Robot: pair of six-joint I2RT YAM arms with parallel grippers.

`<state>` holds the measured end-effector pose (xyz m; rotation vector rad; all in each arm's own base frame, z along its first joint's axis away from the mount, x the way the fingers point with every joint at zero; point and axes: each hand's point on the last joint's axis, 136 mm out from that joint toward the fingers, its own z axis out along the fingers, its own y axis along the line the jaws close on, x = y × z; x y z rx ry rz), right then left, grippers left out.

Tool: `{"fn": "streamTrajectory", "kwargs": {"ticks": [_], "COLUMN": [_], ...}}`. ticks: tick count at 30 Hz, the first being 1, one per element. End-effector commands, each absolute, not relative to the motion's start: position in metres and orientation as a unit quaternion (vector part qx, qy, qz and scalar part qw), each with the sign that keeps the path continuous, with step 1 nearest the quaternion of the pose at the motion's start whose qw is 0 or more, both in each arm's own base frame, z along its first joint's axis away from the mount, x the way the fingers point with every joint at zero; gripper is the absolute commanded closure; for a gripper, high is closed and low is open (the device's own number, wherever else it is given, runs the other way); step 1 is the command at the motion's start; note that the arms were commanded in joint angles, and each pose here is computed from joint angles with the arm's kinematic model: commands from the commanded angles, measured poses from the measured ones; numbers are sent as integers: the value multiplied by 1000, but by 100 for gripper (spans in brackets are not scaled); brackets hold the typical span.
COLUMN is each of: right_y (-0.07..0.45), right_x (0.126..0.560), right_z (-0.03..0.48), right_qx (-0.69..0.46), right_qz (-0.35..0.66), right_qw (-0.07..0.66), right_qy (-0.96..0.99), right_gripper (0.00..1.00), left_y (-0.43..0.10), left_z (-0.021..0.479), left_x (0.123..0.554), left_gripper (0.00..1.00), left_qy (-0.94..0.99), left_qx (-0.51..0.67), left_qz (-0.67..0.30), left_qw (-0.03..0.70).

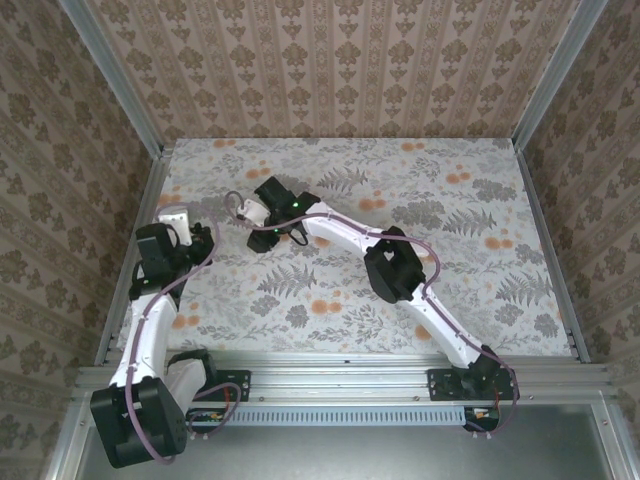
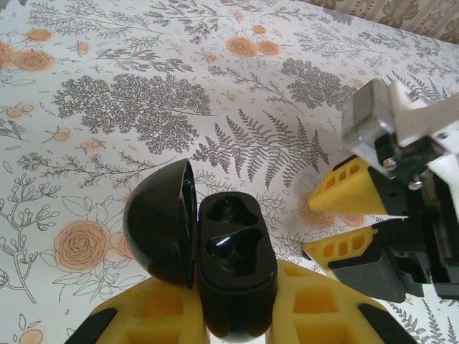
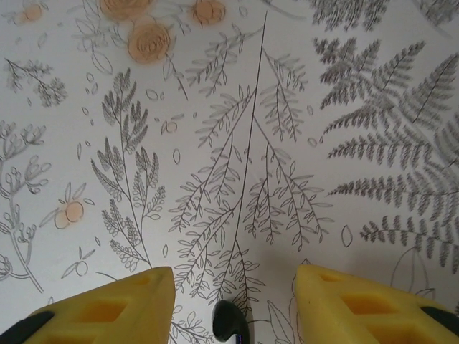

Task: Insert wireless bluetooth earbuds into charging case

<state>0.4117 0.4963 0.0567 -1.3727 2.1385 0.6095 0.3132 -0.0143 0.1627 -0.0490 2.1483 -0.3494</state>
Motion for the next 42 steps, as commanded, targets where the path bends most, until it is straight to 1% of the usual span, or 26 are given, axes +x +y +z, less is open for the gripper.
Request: {"fn": "streamTrajectory", "kwargs": {"ticks": [1, 23, 32, 42], "right_y": [490, 488, 484, 477], "right_x": [399, 396, 396, 391], "right_z": [41, 29, 24, 21], "right_qx": [-520, -517, -503, -506], "right_qz": [212, 176, 169, 162], "right_qw": [224, 202, 192, 176], "right_qy": [797, 813, 826, 829], "right_gripper": [52, 55, 64, 77], "left_y": [-11, -4, -2, 0], "left_z": [175, 182, 183, 185], "left_x": [317, 316, 315, 315], "left_gripper": [95, 95, 95, 94], "left_qy": [870, 866, 867, 868], "left_qx": [-13, -15, -11, -4], "left_qz": [-133, -129, -125, -118], "left_qw": [475, 482, 482, 482]}}
